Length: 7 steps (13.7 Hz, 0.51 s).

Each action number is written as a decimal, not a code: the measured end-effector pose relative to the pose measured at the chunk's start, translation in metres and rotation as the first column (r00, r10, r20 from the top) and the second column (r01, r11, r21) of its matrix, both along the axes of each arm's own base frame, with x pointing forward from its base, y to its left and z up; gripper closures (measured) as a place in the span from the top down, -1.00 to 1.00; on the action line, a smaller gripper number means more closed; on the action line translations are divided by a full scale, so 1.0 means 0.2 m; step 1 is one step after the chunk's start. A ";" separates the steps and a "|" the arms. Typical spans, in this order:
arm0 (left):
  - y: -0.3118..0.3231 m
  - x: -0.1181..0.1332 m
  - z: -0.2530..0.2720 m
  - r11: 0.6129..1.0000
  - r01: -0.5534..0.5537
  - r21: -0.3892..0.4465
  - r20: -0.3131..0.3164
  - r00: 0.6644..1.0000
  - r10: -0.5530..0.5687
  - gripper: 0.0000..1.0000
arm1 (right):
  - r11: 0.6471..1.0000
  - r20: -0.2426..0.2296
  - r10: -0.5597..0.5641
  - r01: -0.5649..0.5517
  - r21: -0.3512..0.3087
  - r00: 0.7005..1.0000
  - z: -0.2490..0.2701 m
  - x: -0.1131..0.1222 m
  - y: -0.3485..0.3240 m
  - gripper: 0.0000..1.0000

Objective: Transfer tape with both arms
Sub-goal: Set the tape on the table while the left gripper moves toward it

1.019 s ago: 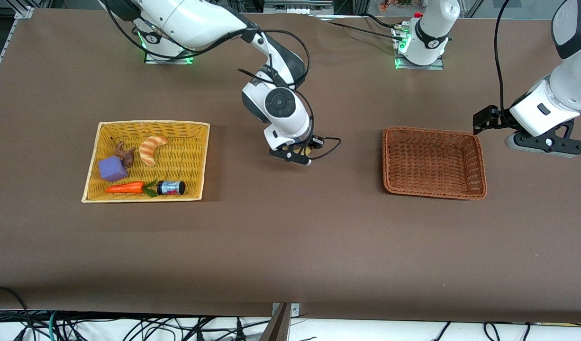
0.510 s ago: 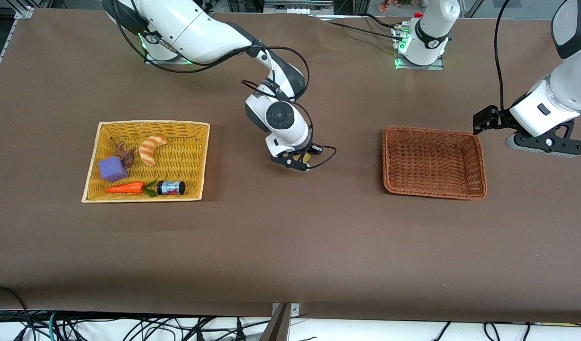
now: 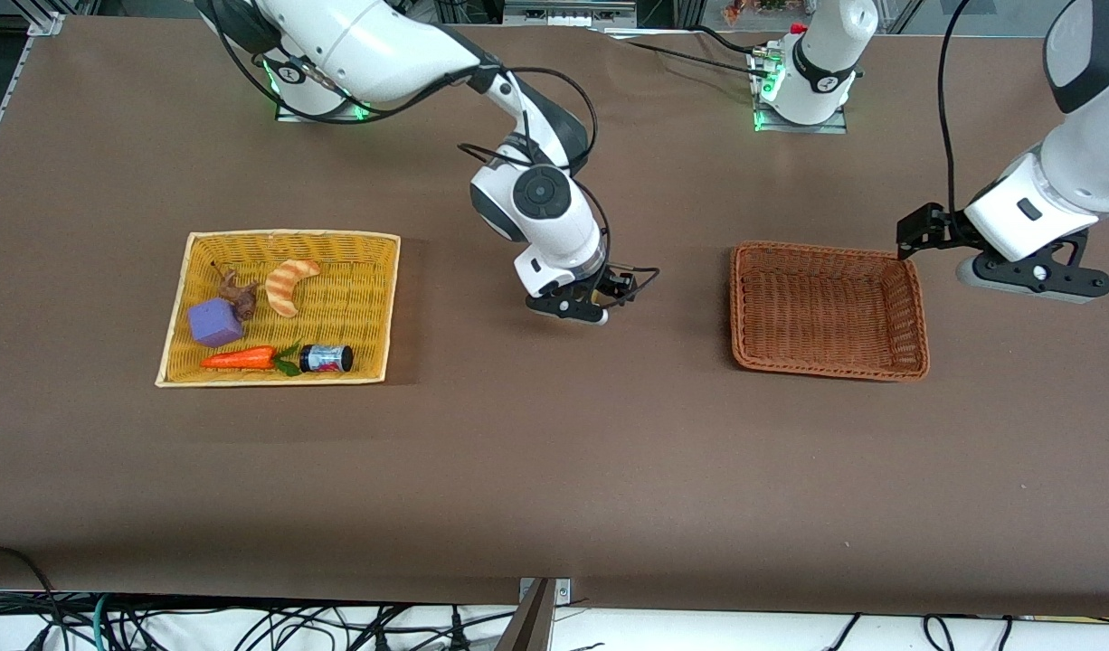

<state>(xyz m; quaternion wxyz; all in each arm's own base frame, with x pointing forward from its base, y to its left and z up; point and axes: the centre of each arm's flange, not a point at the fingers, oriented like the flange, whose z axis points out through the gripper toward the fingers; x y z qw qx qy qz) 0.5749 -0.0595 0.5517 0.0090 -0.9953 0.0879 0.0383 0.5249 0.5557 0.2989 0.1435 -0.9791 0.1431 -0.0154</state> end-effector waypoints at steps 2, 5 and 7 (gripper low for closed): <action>-0.16 -0.01 -0.04 1.000 -0.016 -0.013 -0.005 1.000 0.016 1.00 | 0.995 0.020 0.065 -0.064 -0.079 0.998 0.24 0.14 -0.21 1.00; -0.43 -0.01 -0.15 0.997 -0.072 -0.036 -0.022 0.997 0.071 1.00 | 0.928 -0.104 0.238 -0.257 -0.270 0.966 0.52 0.37 -0.83 1.00; -0.63 -0.03 -0.24 0.991 -0.126 -0.048 -0.029 0.992 0.125 1.00 | 0.891 -0.182 0.297 -0.341 -0.299 0.937 0.70 0.52 -1.33 1.00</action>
